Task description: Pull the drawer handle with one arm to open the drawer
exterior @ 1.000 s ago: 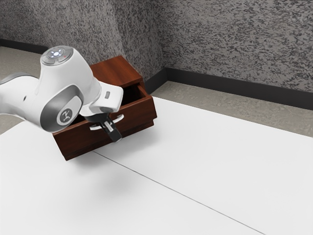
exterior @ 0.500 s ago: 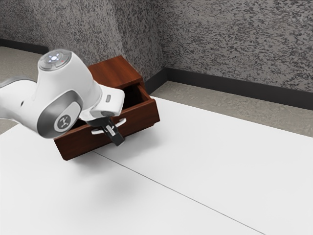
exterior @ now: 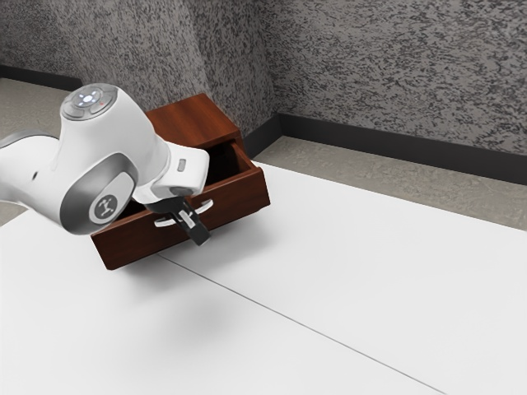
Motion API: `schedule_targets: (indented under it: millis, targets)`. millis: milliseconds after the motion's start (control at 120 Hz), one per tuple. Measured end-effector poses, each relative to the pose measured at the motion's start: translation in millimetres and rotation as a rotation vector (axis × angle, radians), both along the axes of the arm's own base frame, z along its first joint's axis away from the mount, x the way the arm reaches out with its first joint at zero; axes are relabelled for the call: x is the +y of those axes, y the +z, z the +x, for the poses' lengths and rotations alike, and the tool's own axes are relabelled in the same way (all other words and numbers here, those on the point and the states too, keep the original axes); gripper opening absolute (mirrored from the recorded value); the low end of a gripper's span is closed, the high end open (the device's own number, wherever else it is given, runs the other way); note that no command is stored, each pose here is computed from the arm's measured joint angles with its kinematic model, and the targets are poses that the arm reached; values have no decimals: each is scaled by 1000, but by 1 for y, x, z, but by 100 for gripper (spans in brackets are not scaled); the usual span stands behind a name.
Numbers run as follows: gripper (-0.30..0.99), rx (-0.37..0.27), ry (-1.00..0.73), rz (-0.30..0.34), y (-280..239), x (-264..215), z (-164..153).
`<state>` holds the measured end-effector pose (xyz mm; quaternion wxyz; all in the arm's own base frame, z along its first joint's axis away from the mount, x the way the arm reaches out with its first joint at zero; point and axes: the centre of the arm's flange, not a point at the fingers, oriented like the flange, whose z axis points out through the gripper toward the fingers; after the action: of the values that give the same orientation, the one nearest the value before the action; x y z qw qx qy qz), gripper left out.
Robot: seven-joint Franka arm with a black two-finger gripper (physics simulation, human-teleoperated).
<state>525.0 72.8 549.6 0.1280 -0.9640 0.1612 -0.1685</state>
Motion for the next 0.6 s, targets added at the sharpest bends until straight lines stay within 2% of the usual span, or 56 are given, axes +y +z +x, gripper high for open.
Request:
schedule_targets:
  millis: [283, 433, 500, 600]
  targets:
    - [49, -41, 2, 23, 24, 3, -7]
    - [53, -117, 7, 36, 74, -3, -11]
    - [57, -156, 52, -72, 108, -26, -10]
    - [62, -174, 192, -307, 163, -73, -18]
